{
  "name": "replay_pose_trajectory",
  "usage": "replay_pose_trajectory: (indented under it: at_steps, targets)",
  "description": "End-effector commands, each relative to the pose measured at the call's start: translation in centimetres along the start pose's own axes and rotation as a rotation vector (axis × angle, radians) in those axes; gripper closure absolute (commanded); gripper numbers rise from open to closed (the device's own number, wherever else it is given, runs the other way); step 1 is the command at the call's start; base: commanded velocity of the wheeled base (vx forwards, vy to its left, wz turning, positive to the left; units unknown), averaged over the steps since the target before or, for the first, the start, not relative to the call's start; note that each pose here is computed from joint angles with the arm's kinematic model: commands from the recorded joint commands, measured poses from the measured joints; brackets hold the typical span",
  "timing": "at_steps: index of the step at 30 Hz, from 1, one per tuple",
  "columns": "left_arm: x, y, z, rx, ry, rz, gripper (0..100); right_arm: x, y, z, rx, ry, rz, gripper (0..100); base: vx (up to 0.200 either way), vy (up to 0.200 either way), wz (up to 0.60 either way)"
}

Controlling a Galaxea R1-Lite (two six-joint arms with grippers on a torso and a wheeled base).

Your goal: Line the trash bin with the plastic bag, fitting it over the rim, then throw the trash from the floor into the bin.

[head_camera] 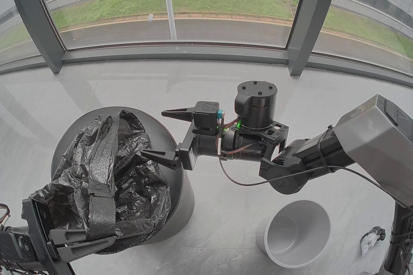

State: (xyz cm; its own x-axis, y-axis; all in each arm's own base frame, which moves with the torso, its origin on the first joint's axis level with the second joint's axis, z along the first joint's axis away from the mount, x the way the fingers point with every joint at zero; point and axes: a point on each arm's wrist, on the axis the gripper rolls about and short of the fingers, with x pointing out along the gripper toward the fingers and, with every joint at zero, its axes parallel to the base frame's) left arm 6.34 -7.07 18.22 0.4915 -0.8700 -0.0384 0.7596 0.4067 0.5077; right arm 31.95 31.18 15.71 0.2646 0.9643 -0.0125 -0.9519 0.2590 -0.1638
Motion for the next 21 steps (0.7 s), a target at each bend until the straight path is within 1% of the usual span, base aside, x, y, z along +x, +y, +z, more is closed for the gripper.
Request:
replay_pose_trajectory:
  at_steps: [1, 6, 12, 13, 16, 18, 21]
  targets:
    - [-0.3, -0.4, 0.1, 0.004, -0.023, -0.028, 100, 2.2, -1.1, -1.1, -0.076, -0.029, -0.005, 0, 0.0, 0.0, 0.0]
    - [-0.7, -0.8, -0.3, -0.001, -0.02, -0.03, 100, 2.6, -1.2, -1.3, -0.078, -0.031, -0.001, 0, 0.0, 0.0, 0.0]
    - [-1.1, -1.5, -1.2, -0.009, 0.0, -0.044, 100, 2.7, -1.0, -1.7, -0.068, -0.035, 0.046, 0, 0.0, 0.0, 0.0]
    - [-1.2, -1.5, -1.2, -0.012, -0.002, -0.042, 100, 2.6, -0.8, -1.7, -0.064, -0.044, 0.108, 0, 0.0, 0.0, 0.0]
    - [-1.2, -1.3, -0.9, -0.009, -0.015, -0.04, 100, 2.4, -0.7, -1.5, -0.062, -0.045, 0.128, 0, 0.0, 0.0, 0.0]
    - [-1.0, -0.9, -0.1, -0.007, -0.046, -0.032, 100, 2.0, -0.3, -1.8, -0.051, -0.03, 0.147, 0, 0.0, 0.0, 0.0]
    - [-1.0, -0.6, 0.5, -0.002, -0.076, -0.041, 100, 1.3, -0.1, -2.2, -0.046, -0.01, 0.148, 0, 0.0, 0.0, 0.0]
